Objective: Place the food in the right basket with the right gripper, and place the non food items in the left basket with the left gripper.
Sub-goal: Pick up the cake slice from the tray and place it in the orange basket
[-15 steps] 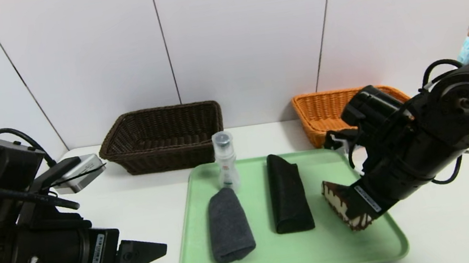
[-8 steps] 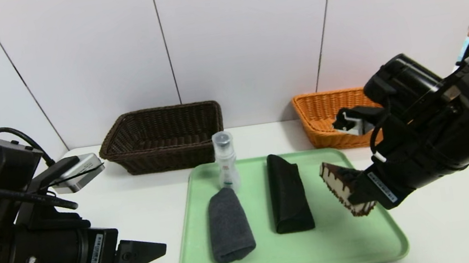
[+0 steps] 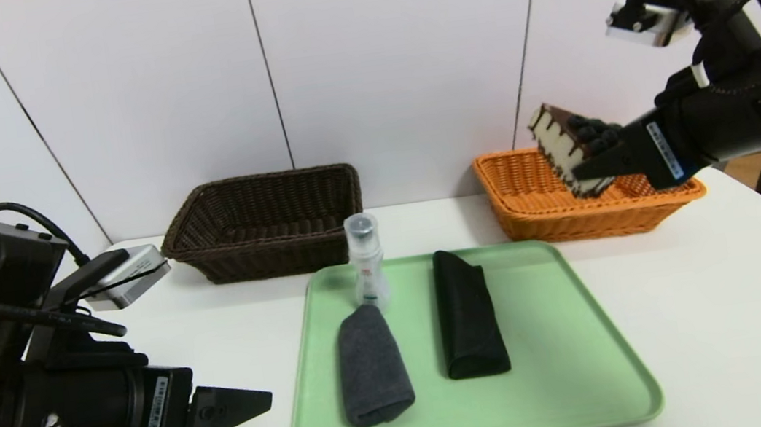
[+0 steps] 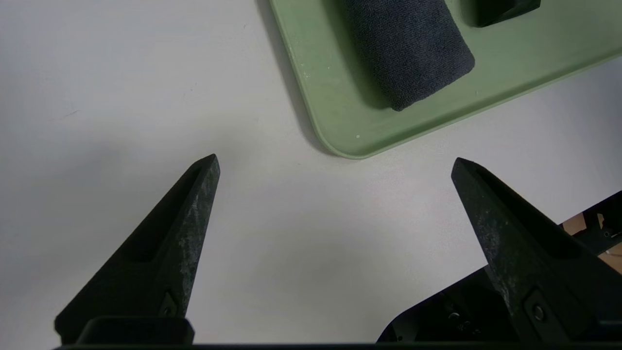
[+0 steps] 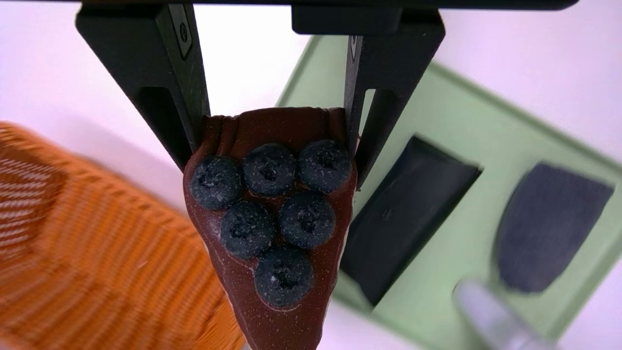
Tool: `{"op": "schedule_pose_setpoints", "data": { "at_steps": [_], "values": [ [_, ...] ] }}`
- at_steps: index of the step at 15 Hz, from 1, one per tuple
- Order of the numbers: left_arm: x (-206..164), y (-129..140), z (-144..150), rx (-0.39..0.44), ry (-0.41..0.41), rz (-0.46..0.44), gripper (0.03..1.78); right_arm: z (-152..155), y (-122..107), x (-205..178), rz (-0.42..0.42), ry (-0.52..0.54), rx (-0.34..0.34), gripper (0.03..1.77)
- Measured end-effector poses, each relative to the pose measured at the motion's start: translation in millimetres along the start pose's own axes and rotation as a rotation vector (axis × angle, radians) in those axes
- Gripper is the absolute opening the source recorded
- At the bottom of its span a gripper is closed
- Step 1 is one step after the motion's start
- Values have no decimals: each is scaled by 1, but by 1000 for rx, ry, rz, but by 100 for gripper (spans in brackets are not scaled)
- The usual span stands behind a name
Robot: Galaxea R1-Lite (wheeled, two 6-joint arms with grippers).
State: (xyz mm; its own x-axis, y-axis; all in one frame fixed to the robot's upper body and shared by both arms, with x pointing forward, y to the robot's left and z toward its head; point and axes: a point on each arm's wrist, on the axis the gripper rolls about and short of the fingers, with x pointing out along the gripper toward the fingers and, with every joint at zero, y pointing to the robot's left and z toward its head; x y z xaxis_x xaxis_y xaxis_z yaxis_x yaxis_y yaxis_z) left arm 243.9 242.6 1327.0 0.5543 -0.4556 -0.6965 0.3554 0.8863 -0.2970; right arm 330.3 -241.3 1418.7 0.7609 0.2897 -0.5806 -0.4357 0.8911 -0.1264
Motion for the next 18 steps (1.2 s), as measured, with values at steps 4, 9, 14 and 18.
{"op": "schedule_pose_setpoints", "data": {
  "at_steps": [4, 9, 14, 18],
  "values": [
    [0, 0, 0, -1, 2, 2, 169, 23, -28, 16, -79, -37, 20, 78],
    [-1, 0, -1, -2, 0, 2, 169, 36, -64, 70, -146, -2, 69, 78],
    [-2, 0, -1, -2, -1, 3, 169, 26, -82, 123, -179, 97, 91, 78],
    [-3, 0, 0, 0, -9, 2, 169, 9, -95, 153, -189, 184, 112, 78]
  ]
}}
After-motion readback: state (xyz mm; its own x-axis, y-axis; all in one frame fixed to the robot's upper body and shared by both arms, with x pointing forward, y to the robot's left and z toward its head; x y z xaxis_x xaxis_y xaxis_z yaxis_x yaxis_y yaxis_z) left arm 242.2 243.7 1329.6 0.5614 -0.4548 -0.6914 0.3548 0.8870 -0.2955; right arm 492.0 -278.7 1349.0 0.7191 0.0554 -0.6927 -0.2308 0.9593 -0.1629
